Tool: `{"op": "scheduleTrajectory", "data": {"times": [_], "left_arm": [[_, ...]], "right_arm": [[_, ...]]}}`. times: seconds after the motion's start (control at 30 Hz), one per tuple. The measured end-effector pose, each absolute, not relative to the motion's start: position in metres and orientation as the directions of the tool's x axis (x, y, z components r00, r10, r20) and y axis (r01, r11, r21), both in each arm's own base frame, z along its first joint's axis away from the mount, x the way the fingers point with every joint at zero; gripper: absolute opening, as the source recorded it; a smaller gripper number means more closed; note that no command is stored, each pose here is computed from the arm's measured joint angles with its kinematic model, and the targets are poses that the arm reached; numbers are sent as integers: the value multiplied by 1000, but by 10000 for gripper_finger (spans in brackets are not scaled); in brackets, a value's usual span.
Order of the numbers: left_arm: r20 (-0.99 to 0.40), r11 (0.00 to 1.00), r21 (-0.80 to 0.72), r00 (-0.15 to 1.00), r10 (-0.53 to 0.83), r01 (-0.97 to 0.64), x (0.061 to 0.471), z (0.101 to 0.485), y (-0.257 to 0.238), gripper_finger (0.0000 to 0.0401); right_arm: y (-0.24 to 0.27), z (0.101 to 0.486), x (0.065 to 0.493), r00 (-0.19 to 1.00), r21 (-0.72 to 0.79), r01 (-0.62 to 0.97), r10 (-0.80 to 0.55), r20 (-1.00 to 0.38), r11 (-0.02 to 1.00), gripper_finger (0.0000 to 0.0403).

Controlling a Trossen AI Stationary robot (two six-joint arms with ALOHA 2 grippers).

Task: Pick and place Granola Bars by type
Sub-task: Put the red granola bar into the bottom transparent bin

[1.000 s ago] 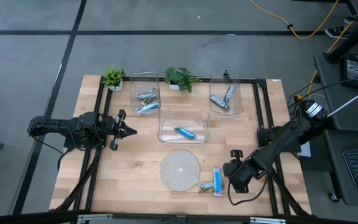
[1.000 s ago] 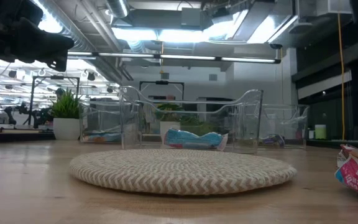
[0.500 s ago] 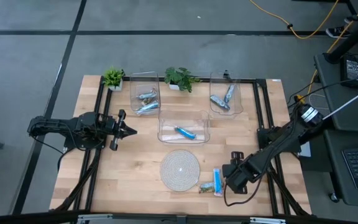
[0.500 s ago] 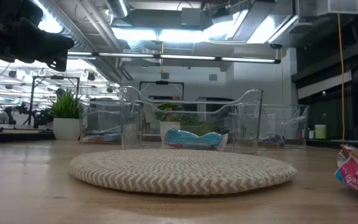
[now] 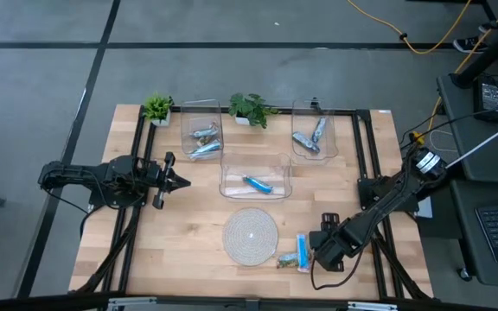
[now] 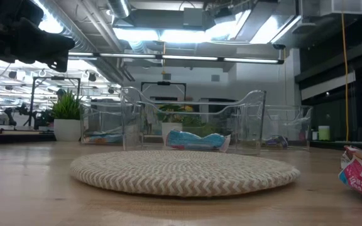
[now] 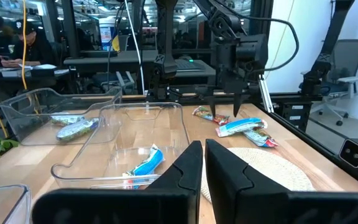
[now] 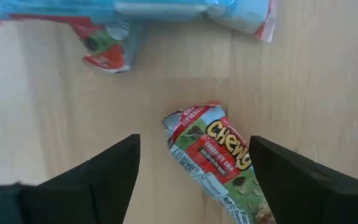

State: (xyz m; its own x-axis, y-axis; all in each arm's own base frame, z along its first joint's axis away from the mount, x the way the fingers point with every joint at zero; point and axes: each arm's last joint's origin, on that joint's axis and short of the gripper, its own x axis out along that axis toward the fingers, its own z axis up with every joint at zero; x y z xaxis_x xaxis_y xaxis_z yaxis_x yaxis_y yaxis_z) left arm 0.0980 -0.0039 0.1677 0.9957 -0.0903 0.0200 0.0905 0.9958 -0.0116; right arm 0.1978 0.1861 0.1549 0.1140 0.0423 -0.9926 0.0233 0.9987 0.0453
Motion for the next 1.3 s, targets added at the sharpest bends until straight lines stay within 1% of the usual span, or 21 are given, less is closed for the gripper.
{"op": "scheduleTrajectory", "data": {"times": [0.2,0.3,0.6,0.7,0.87,1.17,1.3], "left_arm": [[20,996,-11,996,-90,91,98,168,-4,11],[20,996,-12,996,-90,91,98,168,-4,11],[20,996,-11,996,-90,91,98,168,-4,14],[20,996,-12,996,-90,91,98,168,-4,11],[20,996,-11,996,-90,91,98,168,-4,12],[20,996,-12,996,-91,91,98,168,-4,13],[20,996,-11,996,-90,91,98,168,-4,11]], "right_arm": [[188,139,200,65,-1,16,-2,-998,1000,300],[189,135,201,47,2,-1,2,-999,1000,300],[189,134,201,47,-5,-3,-5,-999,1000,299],[189,133,201,47,-5,-3,-5,-999,1000,292],[190,133,201,50,-3,-3,-3,-999,1000,252],[189,133,201,52,-7,-2,-7,-999,1000,141],[189,133,201,53,-10,-2,-10,-999,1000,105]]}}
